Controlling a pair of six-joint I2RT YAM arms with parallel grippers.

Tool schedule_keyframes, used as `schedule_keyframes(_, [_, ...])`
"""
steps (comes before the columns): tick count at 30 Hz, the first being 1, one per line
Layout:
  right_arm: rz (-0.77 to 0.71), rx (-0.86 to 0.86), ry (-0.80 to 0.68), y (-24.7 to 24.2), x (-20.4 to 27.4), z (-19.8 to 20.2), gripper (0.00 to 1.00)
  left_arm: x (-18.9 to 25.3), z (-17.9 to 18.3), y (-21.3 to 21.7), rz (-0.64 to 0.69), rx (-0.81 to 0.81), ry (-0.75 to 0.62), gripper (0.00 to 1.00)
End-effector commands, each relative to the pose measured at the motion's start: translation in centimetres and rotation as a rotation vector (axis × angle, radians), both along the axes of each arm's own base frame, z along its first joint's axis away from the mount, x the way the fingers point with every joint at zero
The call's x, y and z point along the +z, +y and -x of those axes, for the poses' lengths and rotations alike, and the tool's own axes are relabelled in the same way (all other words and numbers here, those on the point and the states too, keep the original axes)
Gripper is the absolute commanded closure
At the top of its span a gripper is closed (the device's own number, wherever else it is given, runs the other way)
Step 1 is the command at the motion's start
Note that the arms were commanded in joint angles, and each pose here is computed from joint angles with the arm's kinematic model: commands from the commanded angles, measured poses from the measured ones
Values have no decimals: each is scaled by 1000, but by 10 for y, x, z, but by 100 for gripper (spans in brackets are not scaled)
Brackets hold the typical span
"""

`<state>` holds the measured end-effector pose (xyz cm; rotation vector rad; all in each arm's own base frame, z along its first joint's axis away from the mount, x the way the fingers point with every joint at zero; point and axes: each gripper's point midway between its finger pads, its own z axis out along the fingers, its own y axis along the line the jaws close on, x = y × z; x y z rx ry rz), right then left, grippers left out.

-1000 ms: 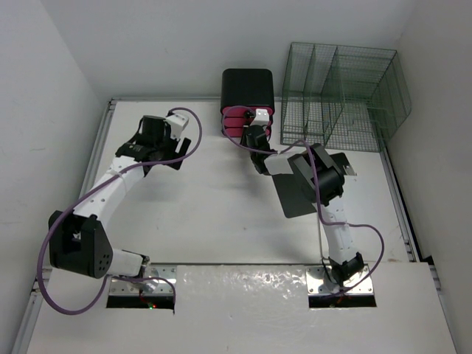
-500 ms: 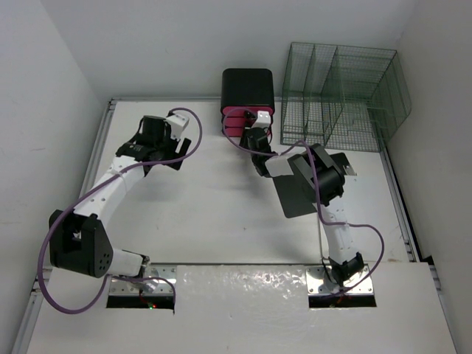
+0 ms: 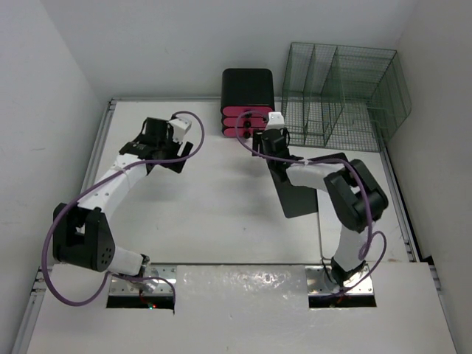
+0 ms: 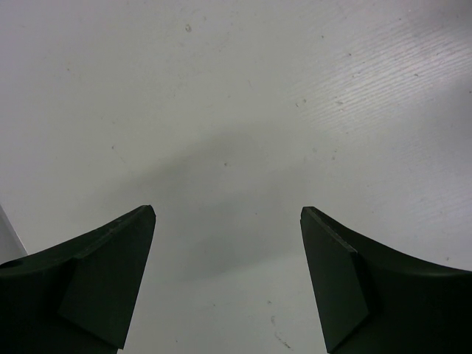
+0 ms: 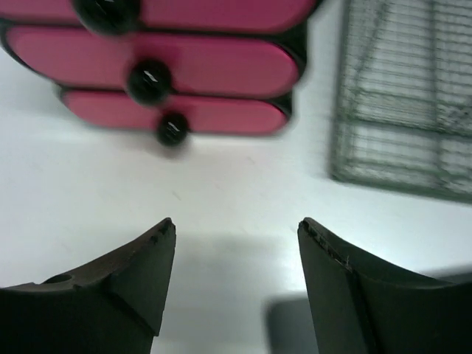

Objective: Organize the desk

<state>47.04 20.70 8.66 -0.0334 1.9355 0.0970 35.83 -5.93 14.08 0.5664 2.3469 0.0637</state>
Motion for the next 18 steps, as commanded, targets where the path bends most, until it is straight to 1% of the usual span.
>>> schedule_keyframes(1, [226, -51, 88, -40, 0, 32, 34, 11, -7, -3, 16, -19, -33, 22])
schedule_keyframes(2, [323, -44, 167, -53, -8, 47, 33, 11, -6, -4, 16, -20, -33, 22])
schedule_keyframes(4, [446, -132, 222, -82, -4, 64, 32, 10, -5, -9, 40, -42, -28, 22])
schedule_keyframes(5, [526, -141, 287, -96, -5, 88, 31, 10, -4, -10, 44, -46, -29, 22])
schedule_keyframes(6, [566, -155, 305, -105, -3, 99, 31, 10, -3, -12, 52, -50, -24, 22])
schedule_keyframes(7, [613, -181, 318, -117, -2, 111, 28, 9, -3, -15, 64, -64, -19, 22])
schedule_keyframes(8, [642, -182, 369, -130, -8, 136, 25, 9, -3, -17, 69, -68, -16, 22])
schedule_keyframes(9, [647, -185, 401, -136, -13, 148, 24, 9, -2, -18, 73, -72, -9, 22])
schedule_keyframes(10, [620, -190, 434, -140, -20, 160, 24, 9, -2, -19, 78, -75, -6, 22])
schedule_keyframes(11, [633, -174, 491, -149, -29, 180, 24, 9, -1, -19, 81, -78, -4, 22])
schedule_keyframes(14, [619, -174, 585, -160, -47, 212, 24, 8, 2, -23, 97, -91, 7, 22])
schedule_keyframes(18, [662, -207, 648, -176, -60, 232, 24, 6, 3, -26, 112, -107, 21, 22])
